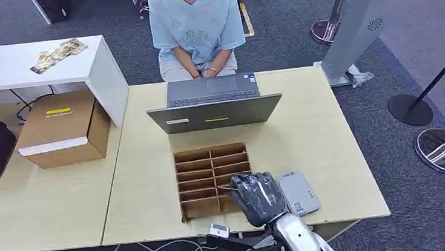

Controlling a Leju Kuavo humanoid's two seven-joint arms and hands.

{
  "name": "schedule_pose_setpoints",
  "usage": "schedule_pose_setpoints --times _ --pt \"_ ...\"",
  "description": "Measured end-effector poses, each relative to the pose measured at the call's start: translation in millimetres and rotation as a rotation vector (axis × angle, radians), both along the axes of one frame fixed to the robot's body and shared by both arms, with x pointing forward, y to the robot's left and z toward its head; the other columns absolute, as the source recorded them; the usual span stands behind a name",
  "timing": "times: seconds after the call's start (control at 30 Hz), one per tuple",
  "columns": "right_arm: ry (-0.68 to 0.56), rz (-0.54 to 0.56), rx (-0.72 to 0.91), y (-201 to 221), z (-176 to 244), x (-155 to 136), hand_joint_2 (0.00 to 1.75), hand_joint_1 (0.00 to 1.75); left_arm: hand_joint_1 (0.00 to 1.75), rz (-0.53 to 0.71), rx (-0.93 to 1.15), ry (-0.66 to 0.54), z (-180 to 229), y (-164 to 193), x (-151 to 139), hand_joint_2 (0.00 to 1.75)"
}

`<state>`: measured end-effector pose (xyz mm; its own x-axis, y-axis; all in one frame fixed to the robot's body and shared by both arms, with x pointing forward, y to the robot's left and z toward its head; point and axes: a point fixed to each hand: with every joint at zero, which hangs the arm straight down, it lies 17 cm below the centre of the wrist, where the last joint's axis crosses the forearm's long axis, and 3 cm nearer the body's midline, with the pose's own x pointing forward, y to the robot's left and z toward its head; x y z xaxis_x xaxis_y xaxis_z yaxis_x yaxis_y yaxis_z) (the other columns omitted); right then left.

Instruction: Pass the card to the sensor for recognition and then transmit it.

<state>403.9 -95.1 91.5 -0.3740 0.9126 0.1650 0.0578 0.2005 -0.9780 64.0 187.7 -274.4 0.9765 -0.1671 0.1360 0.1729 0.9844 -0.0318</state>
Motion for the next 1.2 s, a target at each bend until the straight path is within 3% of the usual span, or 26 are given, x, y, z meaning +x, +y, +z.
schedule_pose_setpoints --times 1.2 --pt "-0.009 0.027 0.047 4.4 5.2 -2.3 1.75 1.75 0.0 0.001 0.002 0.0 0.0 0.0 0.1 0.0"
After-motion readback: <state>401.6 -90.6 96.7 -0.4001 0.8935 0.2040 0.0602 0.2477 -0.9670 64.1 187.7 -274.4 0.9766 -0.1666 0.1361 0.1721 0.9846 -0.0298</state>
